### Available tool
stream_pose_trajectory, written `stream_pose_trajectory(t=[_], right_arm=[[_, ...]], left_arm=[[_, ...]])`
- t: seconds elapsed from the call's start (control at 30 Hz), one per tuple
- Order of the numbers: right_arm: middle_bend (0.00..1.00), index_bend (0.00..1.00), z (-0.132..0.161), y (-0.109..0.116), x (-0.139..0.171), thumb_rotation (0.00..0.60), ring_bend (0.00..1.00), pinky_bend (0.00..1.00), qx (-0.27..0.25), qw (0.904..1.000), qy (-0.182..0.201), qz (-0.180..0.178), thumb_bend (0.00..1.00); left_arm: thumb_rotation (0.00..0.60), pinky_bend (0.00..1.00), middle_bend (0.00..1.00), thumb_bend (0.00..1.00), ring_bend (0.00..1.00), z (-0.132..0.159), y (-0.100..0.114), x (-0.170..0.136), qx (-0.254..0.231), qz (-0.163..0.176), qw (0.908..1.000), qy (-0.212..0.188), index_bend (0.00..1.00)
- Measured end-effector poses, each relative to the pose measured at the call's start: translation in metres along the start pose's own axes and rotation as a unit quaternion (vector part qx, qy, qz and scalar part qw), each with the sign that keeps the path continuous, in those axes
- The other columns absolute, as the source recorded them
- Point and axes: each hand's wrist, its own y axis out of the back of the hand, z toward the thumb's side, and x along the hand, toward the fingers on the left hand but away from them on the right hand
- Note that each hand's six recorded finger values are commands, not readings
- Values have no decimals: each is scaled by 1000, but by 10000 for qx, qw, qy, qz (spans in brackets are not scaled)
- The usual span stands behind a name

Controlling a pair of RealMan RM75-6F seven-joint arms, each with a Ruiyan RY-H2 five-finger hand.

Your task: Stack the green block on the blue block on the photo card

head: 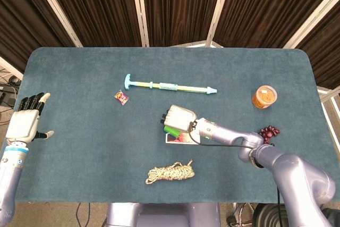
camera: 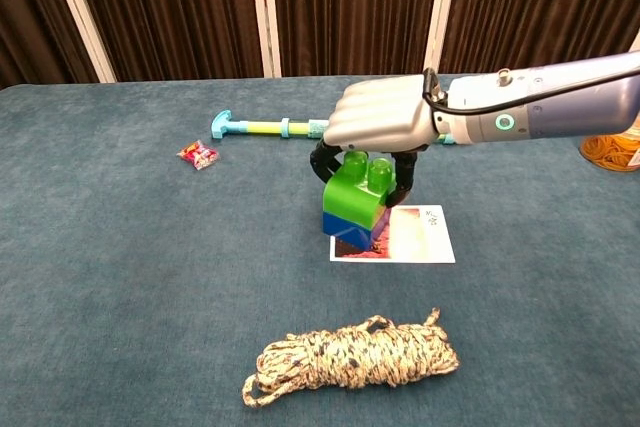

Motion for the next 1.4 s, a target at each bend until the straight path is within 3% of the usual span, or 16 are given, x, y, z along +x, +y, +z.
stream_pose_trajectory(t=[0.03,0.1,0.17,0.4,0.73,0.9,1.03,1.1,1.23,1.4], right_arm=[[439,308,0,-1,0,600,384,490,7,10000,-1,5,514],[224,113,0,-2,0,600,189,328,8,10000,1,54,101],[128,49,-2,-4,1,600,93,262,-8,9999,-12,120,0],[59,20,-7,6,5,600,21,227,-125,9999,-95,64,0],[50,20,-22,35,30,600,0,195,34,9993,-298,-244,0],[49,20,-40,49,66,600,0,165,64,9968,-675,-416,0],[30,18,-56,53,112,600,0,95,-71,9911,-1216,-535,0],[8,16,-63,50,141,600,0,28,-222,9853,-1584,-594,0],[0,15,-67,38,201,600,0,0,-614,9676,-2364,-635,0],[0,14,-60,13,274,600,0,0,-1100,9293,-3479,-569,0]], left_arm=[[600,0,0,0,0,0,0,0,-1,-4,10000,2,0],[600,0,0,0,0,0,0,1,-1,-5,10000,3,0],[600,0,0,0,0,0,0,1,9,0,10000,-1,0],[600,0,0,0,0,1,0,0,-10,-7,10000,-28,0],[600,0,0,0,0,5,4,-5,-69,54,9998,-149,0],[600,0,0,0,0,8,8,-12,-112,141,9995,-252,0],[600,0,0,0,0,9,12,-18,-124,255,9990,-352,0],[600,0,0,0,0,11,14,-21,-109,364,9984,-426,0],[600,0,0,0,0,13,16,-29,-71,593,9966,-570,0],[600,0,0,0,0,13,12,-41,-66,699,9953,-671,0]])
